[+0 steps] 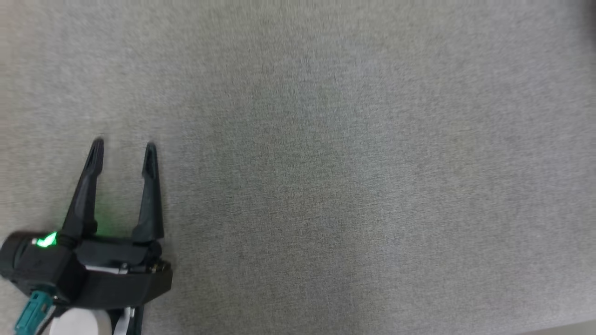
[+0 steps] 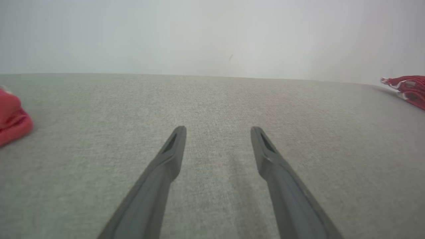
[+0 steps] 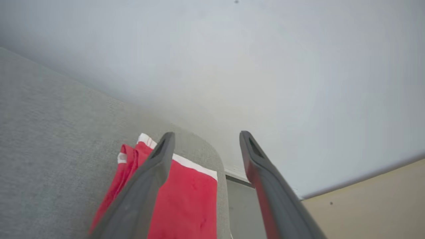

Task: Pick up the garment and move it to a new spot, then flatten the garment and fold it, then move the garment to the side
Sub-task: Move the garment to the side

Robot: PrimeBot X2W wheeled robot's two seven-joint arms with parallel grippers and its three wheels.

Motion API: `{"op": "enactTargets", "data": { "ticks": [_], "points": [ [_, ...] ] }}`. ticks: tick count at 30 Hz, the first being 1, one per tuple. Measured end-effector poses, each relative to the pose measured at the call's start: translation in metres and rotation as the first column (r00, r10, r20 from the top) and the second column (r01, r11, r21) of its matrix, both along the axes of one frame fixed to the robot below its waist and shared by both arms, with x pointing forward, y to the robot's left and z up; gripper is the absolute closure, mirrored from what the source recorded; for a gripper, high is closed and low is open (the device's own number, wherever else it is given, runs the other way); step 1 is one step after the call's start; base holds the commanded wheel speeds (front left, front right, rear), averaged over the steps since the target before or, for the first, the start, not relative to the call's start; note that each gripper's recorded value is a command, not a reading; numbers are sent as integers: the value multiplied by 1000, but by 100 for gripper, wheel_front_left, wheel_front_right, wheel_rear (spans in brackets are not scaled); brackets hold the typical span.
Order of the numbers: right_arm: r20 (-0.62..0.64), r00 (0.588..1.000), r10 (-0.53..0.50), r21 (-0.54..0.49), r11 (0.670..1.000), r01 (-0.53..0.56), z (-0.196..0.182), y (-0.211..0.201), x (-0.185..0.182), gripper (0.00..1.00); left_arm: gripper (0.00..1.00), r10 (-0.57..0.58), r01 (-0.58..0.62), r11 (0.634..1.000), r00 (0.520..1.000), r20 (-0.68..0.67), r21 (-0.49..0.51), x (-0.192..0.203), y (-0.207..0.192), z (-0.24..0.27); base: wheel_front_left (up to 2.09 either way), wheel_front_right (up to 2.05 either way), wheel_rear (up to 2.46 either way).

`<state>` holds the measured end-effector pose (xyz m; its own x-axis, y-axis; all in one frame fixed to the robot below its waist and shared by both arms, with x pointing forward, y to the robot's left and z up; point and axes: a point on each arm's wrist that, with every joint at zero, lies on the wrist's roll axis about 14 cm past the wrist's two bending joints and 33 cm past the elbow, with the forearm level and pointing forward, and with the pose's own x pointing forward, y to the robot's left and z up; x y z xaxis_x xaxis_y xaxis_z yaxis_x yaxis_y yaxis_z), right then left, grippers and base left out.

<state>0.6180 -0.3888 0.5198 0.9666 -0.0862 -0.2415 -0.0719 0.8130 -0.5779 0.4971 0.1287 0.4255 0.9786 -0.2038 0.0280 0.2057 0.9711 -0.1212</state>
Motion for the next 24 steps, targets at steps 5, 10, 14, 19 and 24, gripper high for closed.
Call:
{"op": "enactTargets", "data": {
  "ticks": [5,10,14,19,24],
  "points": [
    [97,990,100,78,991,-108,16,40,-7,0,0,37,-37,999,999,-20,2,-15,12,7,0,0,0],
    [217,964,153,234,951,-203,33,87,-24,0,0,91,-91,996,996,-21,11,-38,29,21,0,0,0],
    [291,943,159,338,906,-256,44,117,-47,0,0,132,-132,991,991,-13,17,-58,44,35,0,0,0],
    [356,924,141,443,845,-299,45,149,-88,0,0,166,-166,986,986,20,9,-78,56,55,0,0,0],
    [371,920,122,528,787,-318,28,181,-134,0,0,198,-199,980,979,55,3,-95,67,73,0,0,0]
  ]
}}
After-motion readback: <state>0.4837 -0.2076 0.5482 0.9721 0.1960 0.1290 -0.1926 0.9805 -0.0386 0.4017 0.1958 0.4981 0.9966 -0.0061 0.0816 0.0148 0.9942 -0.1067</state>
